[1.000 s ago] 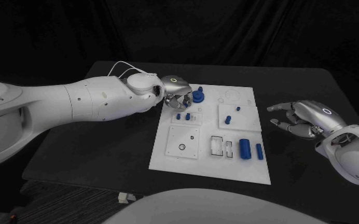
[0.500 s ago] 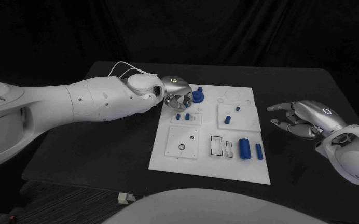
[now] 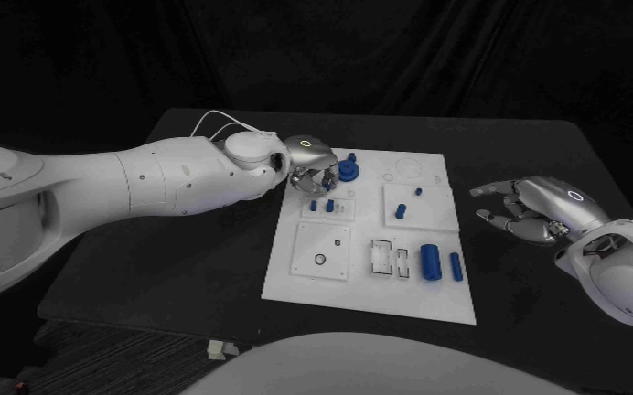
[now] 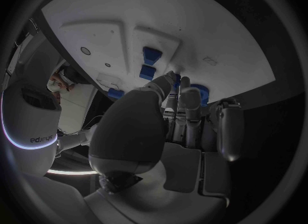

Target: Assemble the parts on the task board

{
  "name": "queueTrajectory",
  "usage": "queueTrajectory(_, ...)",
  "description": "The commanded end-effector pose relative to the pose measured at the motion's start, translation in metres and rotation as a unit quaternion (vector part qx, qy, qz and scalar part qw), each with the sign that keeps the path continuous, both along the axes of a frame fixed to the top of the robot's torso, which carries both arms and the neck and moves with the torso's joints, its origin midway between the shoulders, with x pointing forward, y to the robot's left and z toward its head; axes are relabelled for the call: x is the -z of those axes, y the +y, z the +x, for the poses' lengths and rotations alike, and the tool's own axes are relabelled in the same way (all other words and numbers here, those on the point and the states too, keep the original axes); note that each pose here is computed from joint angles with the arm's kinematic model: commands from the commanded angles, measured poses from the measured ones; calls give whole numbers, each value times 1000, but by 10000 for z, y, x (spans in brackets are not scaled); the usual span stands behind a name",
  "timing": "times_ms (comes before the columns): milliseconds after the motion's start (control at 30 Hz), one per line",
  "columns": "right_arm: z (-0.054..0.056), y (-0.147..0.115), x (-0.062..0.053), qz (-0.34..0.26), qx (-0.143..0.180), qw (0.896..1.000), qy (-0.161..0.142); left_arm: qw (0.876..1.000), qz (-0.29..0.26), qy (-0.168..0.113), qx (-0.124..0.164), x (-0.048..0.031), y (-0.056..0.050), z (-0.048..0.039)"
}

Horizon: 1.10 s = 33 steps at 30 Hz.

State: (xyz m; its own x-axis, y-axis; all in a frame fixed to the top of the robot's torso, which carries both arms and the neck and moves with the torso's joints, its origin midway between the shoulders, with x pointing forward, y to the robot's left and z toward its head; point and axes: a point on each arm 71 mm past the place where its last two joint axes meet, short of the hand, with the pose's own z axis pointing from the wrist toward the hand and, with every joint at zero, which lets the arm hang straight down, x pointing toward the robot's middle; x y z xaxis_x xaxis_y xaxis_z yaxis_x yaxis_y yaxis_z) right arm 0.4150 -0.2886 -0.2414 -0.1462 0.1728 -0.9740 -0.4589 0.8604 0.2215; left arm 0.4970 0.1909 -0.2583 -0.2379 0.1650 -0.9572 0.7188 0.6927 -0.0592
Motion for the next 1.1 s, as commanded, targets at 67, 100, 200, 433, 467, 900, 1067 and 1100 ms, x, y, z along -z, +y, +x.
queueTrajectory(67, -2, -11, 15, -4, 8, 1000, 3, 1000, 7, 12, 2, 54, -6, -24)
queueTrajectory(100, -2, -11, 16, -4, 8, 1000, 3, 1000, 7, 12, 1, 55, -5, -24)
queueTrajectory(200, -3, -11, 17, -4, 8, 1000, 3, 1000, 7, 12, 0, 58, 1, -22)
queueTrajectory(433, -5, -14, 18, -4, 8, 1000, 3, 1000, 12, 11, -13, 67, 26, -8)
queueTrajectory(467, -6, -16, 18, -4, 8, 1000, 3, 1000, 12, 11, -15, 67, 33, -4)
queueTrajectory(900, -7, -28, 15, -3, 9, 1000, 1, 1000, -11, -24, -14, 13, 118, 20)
queueTrajectory(1067, -7, -31, 14, -3, 10, 1000, 1, 999, -21, -45, -17, -15, 197, 46)
queueTrajectory(1100, -8, -31, 14, -3, 10, 1000, 1, 998, -22, -49, -19, -21, 220, 53)
